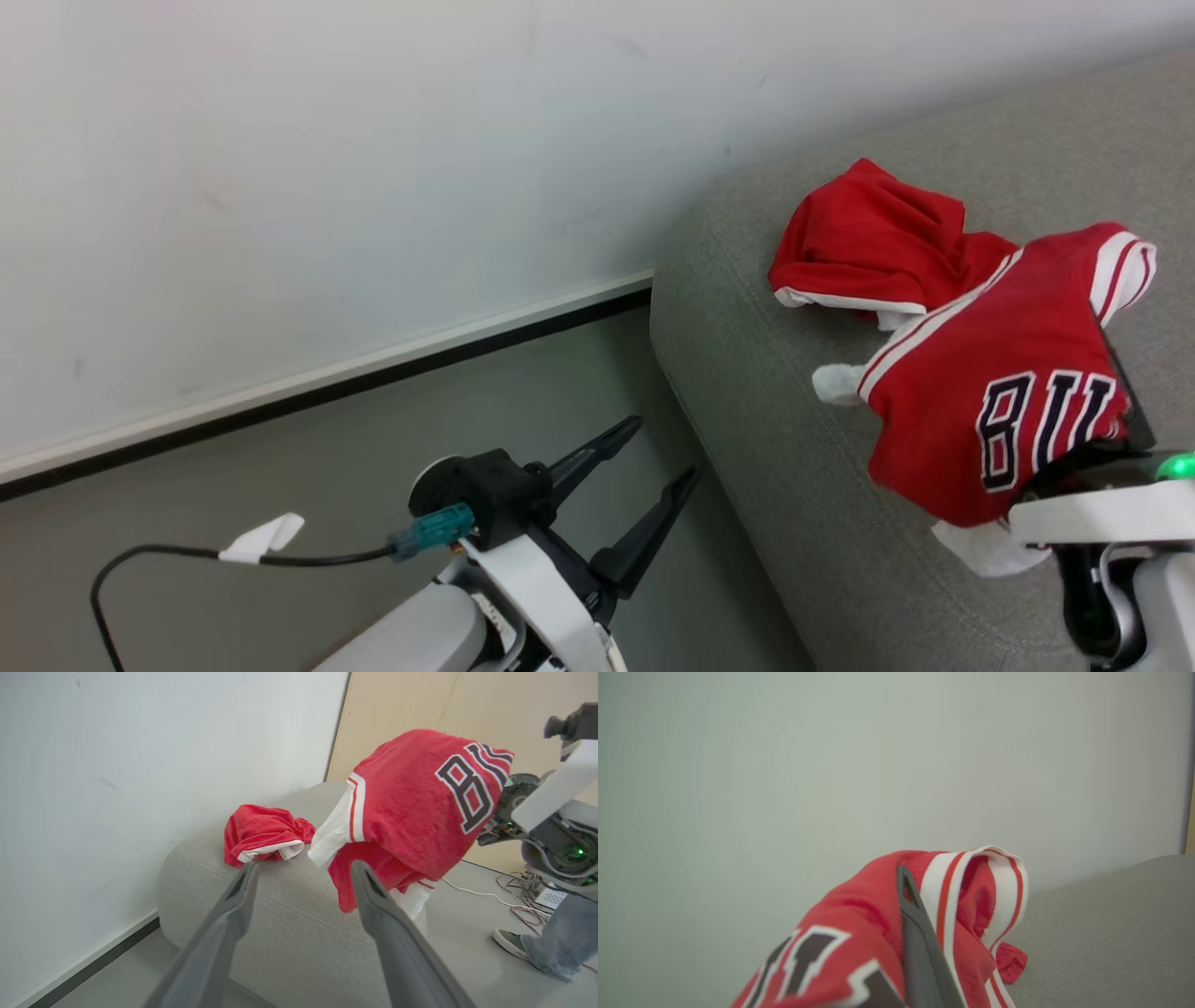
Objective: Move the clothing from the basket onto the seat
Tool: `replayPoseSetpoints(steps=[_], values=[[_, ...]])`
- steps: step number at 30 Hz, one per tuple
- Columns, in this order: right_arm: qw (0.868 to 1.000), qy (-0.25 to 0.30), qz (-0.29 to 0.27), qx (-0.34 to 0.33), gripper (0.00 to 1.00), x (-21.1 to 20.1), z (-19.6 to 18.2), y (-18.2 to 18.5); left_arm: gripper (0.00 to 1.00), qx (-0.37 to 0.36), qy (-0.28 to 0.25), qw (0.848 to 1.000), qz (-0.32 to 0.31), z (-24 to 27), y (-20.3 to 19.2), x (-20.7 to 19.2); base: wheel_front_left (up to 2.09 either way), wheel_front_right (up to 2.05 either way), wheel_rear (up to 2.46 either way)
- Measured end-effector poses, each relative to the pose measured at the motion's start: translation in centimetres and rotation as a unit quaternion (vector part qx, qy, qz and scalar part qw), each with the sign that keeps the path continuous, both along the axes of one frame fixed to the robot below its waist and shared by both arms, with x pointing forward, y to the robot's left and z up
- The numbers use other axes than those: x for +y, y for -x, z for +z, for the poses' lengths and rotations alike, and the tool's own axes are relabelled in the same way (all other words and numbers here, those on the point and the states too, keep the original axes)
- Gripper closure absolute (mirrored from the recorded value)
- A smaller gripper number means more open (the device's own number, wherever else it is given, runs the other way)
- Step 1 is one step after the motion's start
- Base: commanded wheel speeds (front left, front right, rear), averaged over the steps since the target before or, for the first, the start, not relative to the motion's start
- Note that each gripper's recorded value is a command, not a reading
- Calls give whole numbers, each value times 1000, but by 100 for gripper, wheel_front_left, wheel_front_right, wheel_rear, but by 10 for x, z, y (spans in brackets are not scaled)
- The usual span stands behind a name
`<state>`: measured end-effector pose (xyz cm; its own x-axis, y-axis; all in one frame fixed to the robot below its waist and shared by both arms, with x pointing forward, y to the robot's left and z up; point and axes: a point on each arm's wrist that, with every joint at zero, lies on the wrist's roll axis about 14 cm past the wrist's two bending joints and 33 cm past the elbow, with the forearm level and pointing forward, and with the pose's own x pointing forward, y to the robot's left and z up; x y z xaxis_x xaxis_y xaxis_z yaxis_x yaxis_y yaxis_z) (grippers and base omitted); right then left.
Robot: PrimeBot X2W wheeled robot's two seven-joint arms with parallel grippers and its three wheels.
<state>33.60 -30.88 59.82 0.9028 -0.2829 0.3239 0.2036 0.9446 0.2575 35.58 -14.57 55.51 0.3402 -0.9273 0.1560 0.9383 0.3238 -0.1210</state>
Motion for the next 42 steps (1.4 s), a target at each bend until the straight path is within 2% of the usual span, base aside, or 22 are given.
replayPoseSetpoints(steps=[6,12,20,22,26,27,29,30,31,32,33,42], values=[[1000,24,-19,-1,100,-21,12,-29,0,-14,8,1000,-18,-7,-12,5,0,0,0],[995,71,-74,10,100,-65,29,-65,0,-15,15,999,-24,-20,-38,18,0,0,0],[983,91,-138,76,100,-114,8,-123,0,13,5,1000,0,-68,-82,48,0,0,0],[970,116,-150,150,100,-127,-20,-137,0,26,-1,1000,10,-85,-92,58,0,0,0],[930,127,-166,303,100,-149,-95,-148,0,56,-20,998,29,-119,-102,76,0,0,0],[920,119,-169,334,87,-152,-114,-148,0,62,-25,997,36,-125,-103,81,0,0,0],[890,95,-163,416,41,-152,-159,-143,0,72,-32,996,51,-134,-106,92,0,0,0],[881,80,-156,440,7,-147,-177,-142,0,78,-36,995,58,-138,-108,96,0,0,0],[874,64,-148,459,7,-141,-191,-141,0,83,-39,994,65,-141,-108,100,0,0,0],[865,60,-140,479,0,-135,-202,-139,0,87,-43,993,70,-143,-108,104,0,0,0],[860,56,-134,489,0,-131,-207,-137,0,90,-45,992,74,-144,-108,106,0,0,0],[836,79,-97,534,0,-116,-193,-104,0,73,-33,993,90,-108,-97,100,0,0,0]])
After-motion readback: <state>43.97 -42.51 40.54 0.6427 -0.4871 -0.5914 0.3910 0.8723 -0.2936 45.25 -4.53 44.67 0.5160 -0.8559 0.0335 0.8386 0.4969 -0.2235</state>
